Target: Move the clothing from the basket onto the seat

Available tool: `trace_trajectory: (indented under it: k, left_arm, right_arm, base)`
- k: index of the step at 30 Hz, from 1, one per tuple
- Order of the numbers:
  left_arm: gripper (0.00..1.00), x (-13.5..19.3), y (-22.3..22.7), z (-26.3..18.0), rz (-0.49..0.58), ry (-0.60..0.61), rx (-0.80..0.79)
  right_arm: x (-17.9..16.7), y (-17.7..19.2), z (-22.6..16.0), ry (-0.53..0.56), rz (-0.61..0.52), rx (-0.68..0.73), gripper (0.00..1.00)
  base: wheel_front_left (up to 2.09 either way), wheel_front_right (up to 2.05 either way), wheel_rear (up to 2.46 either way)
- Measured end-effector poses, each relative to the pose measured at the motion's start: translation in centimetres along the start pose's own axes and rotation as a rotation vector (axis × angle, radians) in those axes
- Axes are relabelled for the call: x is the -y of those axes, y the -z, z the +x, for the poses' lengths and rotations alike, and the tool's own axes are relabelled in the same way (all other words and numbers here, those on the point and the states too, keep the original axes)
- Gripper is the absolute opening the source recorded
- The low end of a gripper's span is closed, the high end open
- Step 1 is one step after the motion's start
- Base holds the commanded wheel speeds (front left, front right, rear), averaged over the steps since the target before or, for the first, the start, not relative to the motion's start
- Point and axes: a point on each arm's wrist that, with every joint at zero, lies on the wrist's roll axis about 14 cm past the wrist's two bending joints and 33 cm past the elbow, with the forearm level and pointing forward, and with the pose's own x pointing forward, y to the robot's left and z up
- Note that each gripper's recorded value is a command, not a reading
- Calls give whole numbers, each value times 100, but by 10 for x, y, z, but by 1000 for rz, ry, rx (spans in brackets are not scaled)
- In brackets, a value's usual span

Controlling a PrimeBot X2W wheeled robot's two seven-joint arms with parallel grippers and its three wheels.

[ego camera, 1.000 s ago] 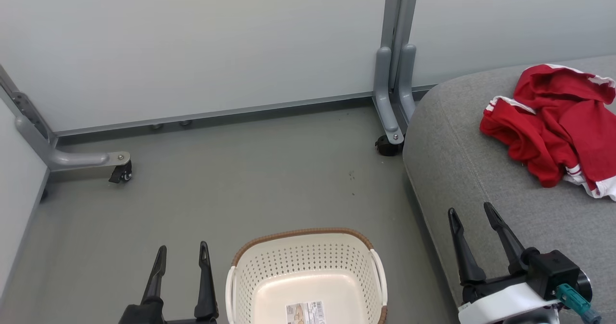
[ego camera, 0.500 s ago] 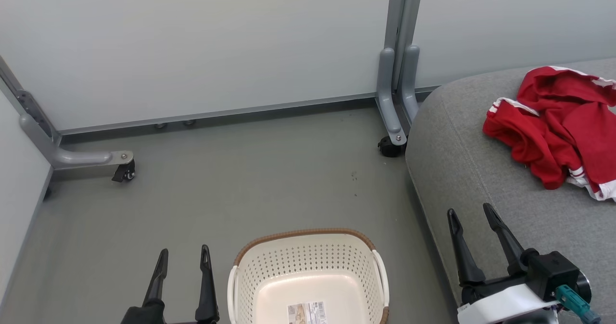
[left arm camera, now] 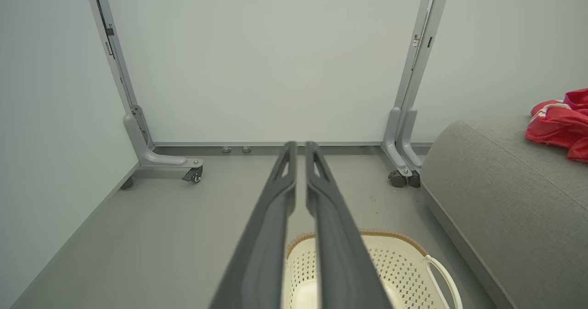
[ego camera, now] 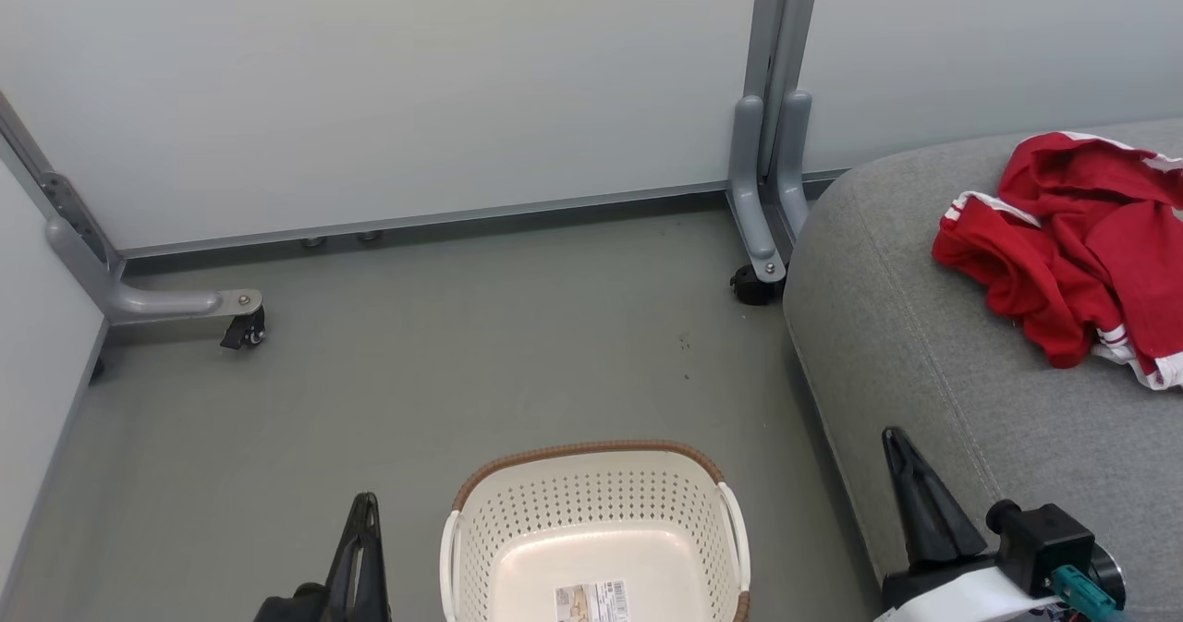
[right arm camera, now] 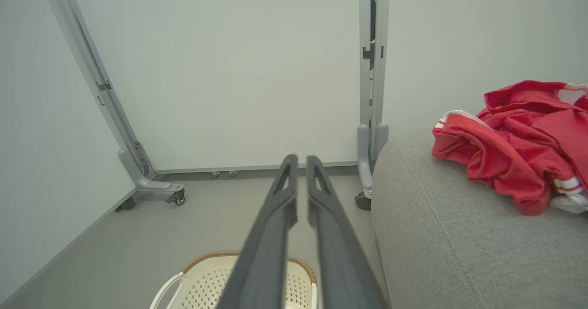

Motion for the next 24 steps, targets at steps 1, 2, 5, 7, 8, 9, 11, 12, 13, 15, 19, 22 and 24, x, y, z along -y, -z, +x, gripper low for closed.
trace_trajectory:
  k: [1,2,5,7,8,9,11,12,13,15,19,22,24]
  left_arm:
    - [0,0,3,-1,0,-1,-10]
    - [0,-1,5,-1,-7,-4,-15]
    - [0,-4,8,-1,-68,-21,-38]
    - [0,-7,10,-1,-106,-29,-49]
    - [0,-8,12,-1,-127,-35,-57]
    - [0,-9,12,-1,-141,-39,-61]
    - [0,-12,14,0,-183,-51,-71]
    - [0,-14,14,1,-199,-54,-75]
    - [0,-15,15,1,-215,-57,-78]
    - [0,-17,17,2,-253,-67,-89]
    - [0,-20,17,6,-319,-75,-96]
    - [0,-23,18,8,-368,-83,-104]
    - [0,-25,17,10,-399,-89,-102]
  right_arm:
    - [0,4,-1,2,4,-12,0]
    - [0,6,-2,6,14,-19,0]
    - [3,10,-3,25,74,-32,0]
    - [6,11,-3,37,111,-40,0]
    - [7,12,-3,44,131,-40,0]
    - [8,12,-2,49,146,-43,0]
    - [10,13,-1,62,186,-44,0]
    - [12,13,0,67,203,-44,0]
    - [13,13,1,72,217,-44,0]
    - [16,14,1,84,254,-48,0]
    - [20,14,5,102,320,-47,0]
    - [22,15,6,116,369,-50,0]
    - [24,15,7,124,398,-52,0]
  base:
    - [0,0,0]
    - [0,0,0]
    - [0,0,0]
    - [0,0,0]
    - [0,0,0]
    - [0,0,0]
    - [0,0,0]
    - [0,0,0]
    - [0,0,0]
    - [0,0,0]
    - [0,0,0]
    - [0,0,0]
    - [0,0,0]
